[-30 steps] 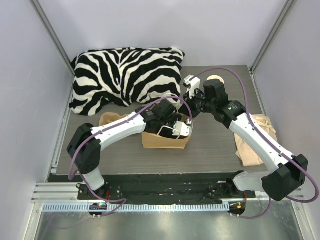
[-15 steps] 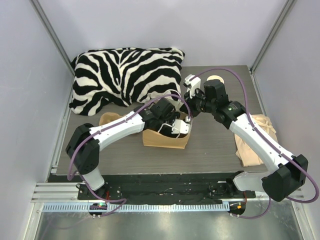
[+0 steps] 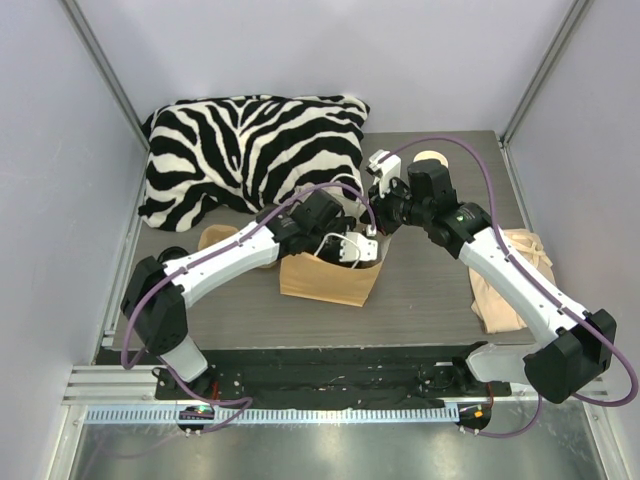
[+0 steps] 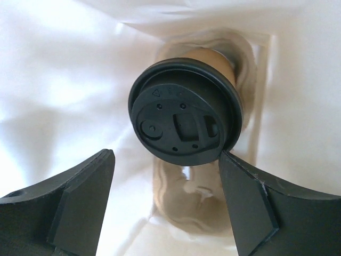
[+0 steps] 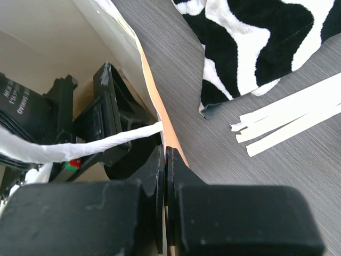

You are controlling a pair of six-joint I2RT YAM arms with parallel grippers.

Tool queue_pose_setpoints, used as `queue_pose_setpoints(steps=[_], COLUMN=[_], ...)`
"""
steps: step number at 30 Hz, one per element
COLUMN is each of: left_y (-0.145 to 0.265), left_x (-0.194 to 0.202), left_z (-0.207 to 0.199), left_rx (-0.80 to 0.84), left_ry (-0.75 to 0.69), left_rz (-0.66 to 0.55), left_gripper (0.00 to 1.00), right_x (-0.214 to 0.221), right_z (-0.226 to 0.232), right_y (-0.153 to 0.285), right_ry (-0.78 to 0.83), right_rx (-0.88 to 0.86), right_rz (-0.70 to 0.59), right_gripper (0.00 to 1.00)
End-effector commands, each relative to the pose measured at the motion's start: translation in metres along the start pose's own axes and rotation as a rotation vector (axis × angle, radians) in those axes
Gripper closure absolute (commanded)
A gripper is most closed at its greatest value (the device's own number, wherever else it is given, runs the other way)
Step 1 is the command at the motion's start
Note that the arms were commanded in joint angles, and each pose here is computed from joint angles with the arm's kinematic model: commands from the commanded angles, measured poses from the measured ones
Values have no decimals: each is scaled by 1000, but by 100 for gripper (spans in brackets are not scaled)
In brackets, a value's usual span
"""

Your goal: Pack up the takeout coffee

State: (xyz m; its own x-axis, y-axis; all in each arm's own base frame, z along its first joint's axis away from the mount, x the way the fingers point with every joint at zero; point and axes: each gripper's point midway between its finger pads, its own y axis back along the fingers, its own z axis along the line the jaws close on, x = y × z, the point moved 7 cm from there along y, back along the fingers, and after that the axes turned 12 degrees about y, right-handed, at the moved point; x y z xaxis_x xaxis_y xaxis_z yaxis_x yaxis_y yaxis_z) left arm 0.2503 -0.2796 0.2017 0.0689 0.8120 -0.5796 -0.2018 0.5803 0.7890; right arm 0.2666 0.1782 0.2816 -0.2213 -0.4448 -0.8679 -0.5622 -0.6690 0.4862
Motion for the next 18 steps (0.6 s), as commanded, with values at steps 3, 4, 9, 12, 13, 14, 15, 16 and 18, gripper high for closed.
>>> queue_pose_setpoints(steps=[3,4,9,12,13,14,15,16,18], left_y=[30,32,37,39,40,39,42,44,48], left_x=[-23,-23,-24,-24,-25,-25,-26,-26,-27], left_z=[7,8,10,11,13,13,14,14,17], left_rx=[-25,-26,-28,-25,-26,-19,-11,5,4], left_ry=[15,16,29,37,43,57,62,71,87], left_rz=[-111,-117,-133,-141,-149,-148,-151,-160,-168], left_gripper=[14,13,6,6,6,6,6,6,6], right_x=[-6,-7,-8,-9,-9,-10,-9,-9,-9], right_z=[-4,-4,-6,-6,-6,-6,-6,-6,-6], right_y=[3,3,3,2,3,3,3,3,3], right_ry=[32,34,40,45,46,48,51,55,60], right_rx=[25,27,33,31,32,35,33,33,35], right_rz=[-36,-37,-43,-46,-49,-51,-50,-51,-52], right_gripper=[99,99,99,99,99,99,99,99,99])
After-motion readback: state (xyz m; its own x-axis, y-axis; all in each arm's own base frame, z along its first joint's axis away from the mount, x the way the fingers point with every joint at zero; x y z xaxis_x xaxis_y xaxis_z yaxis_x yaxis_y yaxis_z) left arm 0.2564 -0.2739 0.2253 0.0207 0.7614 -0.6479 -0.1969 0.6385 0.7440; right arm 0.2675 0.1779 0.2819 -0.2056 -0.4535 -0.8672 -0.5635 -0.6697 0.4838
